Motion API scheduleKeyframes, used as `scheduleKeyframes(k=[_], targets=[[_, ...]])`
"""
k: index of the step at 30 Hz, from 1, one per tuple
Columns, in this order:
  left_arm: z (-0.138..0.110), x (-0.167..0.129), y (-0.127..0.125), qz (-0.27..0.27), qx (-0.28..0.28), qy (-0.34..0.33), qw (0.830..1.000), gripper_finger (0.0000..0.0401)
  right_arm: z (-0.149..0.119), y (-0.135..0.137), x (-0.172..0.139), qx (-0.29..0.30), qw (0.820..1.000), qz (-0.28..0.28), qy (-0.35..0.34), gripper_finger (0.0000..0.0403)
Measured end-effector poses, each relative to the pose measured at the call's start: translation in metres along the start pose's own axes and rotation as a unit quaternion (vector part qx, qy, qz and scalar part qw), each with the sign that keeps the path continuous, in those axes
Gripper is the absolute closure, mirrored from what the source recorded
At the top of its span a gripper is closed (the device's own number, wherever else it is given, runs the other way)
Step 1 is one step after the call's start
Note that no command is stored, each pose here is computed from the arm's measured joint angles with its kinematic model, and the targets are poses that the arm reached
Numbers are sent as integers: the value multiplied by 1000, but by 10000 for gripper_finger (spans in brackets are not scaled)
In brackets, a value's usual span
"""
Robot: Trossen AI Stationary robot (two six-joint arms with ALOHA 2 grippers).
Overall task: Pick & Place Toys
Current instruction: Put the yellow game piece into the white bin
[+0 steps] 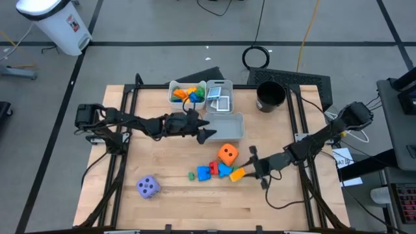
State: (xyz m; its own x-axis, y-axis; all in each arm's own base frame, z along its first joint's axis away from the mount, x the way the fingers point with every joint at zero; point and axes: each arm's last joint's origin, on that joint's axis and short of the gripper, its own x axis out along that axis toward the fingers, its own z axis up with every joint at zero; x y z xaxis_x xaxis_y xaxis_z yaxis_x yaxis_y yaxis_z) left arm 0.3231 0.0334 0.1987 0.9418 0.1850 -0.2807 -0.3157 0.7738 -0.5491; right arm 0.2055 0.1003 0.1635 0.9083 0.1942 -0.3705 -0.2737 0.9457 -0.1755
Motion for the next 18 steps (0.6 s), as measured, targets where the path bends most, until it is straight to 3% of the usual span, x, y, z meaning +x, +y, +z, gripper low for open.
scheduleKeyframes(k=[3, 8, 18], targets=[[-3, -2, -16, -34, 10, -15, 999, 11, 6, -7, -3, -44, 995, -90, -13, 292], [-2, -2, -44, -61, 52, -30, 996, 11, 11, -15, -5, -121, 968, -219, 0, 287], [4, -2, -72, -69, 78, -35, 994, 11, 20, -41, -6, -146, 938, -315, -10, 288]])
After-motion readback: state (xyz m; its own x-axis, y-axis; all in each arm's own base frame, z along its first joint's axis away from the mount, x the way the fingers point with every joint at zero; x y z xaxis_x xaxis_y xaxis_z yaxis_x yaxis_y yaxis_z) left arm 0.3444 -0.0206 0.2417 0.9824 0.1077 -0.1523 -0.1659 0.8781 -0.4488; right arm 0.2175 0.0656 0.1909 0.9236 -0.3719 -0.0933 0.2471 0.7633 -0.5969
